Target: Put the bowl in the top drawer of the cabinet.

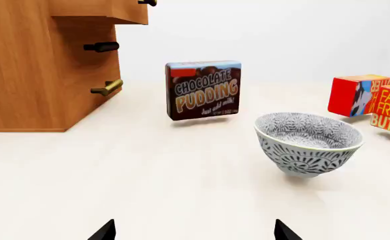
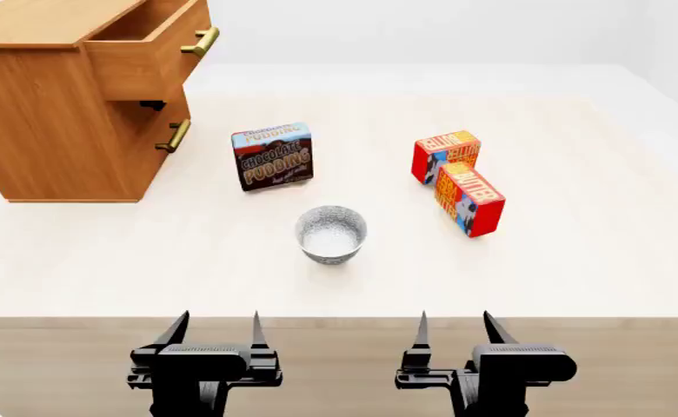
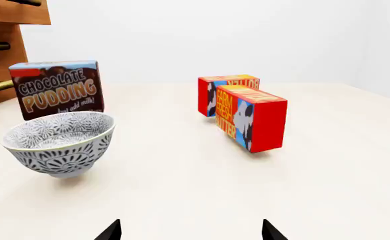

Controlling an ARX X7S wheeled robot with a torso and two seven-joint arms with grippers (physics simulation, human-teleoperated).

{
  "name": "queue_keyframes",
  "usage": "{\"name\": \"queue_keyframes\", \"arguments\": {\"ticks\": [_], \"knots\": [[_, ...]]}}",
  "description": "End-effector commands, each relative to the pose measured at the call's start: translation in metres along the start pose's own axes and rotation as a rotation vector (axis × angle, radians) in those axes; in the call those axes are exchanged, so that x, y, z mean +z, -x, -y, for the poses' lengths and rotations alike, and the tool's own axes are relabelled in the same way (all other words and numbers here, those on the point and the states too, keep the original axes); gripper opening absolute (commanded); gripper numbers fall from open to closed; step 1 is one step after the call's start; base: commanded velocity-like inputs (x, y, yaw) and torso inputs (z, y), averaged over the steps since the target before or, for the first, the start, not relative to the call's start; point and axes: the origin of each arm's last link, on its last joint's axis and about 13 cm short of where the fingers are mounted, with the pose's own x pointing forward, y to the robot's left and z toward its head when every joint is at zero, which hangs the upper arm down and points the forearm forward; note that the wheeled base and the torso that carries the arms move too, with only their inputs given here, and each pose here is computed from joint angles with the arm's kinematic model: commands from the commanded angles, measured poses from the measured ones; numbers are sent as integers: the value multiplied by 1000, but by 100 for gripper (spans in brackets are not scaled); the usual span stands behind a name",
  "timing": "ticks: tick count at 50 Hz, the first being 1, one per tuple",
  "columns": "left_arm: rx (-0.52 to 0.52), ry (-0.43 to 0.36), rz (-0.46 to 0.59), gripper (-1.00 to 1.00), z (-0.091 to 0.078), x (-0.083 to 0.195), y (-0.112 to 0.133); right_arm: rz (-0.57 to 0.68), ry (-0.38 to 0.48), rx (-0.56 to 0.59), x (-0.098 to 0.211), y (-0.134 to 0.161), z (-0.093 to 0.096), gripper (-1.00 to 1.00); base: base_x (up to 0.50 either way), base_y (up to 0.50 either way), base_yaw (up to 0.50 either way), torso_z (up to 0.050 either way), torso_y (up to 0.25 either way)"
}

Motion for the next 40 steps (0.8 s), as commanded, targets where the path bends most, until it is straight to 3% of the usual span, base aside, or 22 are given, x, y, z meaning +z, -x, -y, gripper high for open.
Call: {"name": "queue_keyframes", "arguments": {"ticks": [1,8,12,19,25,33,40], "knots": [[-3,-6,-5,100,-1,-2,-1,-9,7,-2,-1,0,0,100,0,0,0,0,0],[58,-33,-42,100,-7,-7,-8,-15,13,-13,0,4,2,100,0,0,0,0,0],[60,-40,-36,100,-8,-4,-8,-15,23,6,-1,4,1,100,0,493,0,0,0],[-18,6,-12,100,-8,1,-10,-27,48,14,-2,0,-2,100,0,500,0,13,0],[-62,-10,-11,100,-6,10,-17,-41,78,21,6,-7,-1,100,0,0,0,50,0],[-124,17,-42,100,-11,43,-45,-9,95,58,47,-25,6,100,0,0,0,50,0],[-150,5,-24,100,-16,88,-78,73,185,12,100,-48,16,100,0,0,0,50,0]]}}
